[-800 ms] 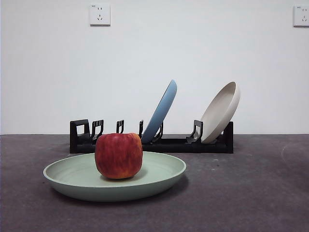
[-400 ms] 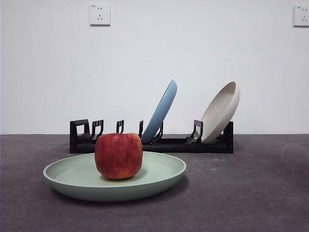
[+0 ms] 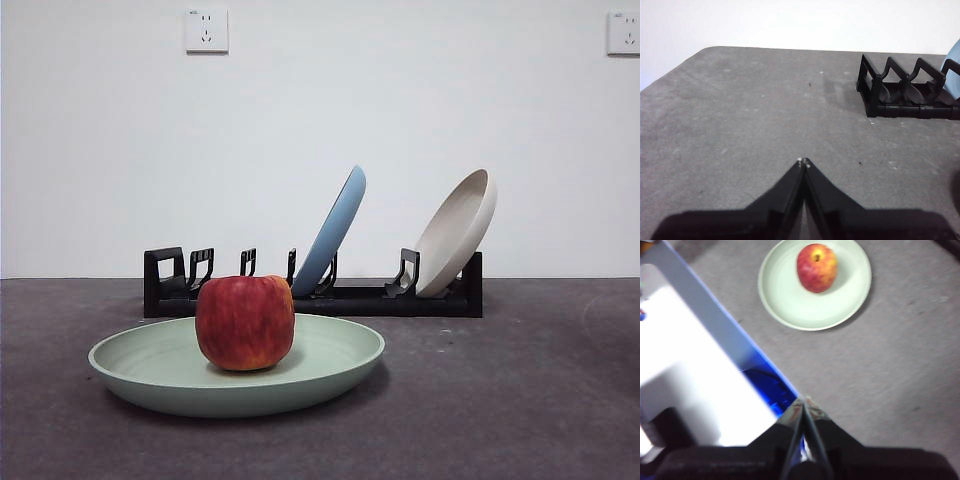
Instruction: Take the green plate from the plate rack,put the plate on the table,take the apple from the table,put the apple in the plate
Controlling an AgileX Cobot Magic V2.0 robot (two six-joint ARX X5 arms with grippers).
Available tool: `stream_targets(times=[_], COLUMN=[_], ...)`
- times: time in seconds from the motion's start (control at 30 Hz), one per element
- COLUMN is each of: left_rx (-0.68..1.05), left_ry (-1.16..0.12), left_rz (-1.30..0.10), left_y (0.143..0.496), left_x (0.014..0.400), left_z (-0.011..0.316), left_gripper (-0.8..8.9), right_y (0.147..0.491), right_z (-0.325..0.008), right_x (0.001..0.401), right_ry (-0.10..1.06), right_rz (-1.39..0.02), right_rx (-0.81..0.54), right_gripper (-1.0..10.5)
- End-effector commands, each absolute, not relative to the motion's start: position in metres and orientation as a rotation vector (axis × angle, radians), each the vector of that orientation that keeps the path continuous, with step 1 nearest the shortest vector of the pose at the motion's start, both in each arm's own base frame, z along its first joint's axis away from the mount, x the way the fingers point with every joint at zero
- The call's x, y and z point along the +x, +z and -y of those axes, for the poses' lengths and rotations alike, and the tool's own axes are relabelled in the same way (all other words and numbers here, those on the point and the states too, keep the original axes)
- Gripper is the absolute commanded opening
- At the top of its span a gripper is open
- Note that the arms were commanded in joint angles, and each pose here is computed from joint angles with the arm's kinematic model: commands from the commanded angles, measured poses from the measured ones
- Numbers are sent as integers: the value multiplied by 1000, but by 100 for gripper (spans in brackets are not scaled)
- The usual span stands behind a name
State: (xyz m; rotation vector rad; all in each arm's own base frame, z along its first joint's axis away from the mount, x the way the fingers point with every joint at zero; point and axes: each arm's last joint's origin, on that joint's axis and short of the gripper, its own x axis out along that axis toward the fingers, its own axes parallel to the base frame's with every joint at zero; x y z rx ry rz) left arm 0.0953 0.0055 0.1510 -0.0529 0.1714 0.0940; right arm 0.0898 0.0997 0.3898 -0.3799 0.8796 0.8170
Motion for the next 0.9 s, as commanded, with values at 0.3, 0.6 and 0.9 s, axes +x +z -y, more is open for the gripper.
stream_targets(times=[0.3, 0.6, 0.9], left_rx=[-57, -57, -57], left_ry=[99, 99, 99], left_rz=[-176, -176, -176], left_y=[147, 147, 147], left_x=[96, 96, 96], left_z=[-6, -6, -6], left_gripper=[-3, -3, -3], right_y=[400, 284, 194], right_z=[-38, -15, -12], right_x=[97, 92, 95], right_ry=[659, 410, 287], right_rz=[-284, -70, -107], right_rx=[-86, -117, -81], right_gripper=[1, 1, 1])
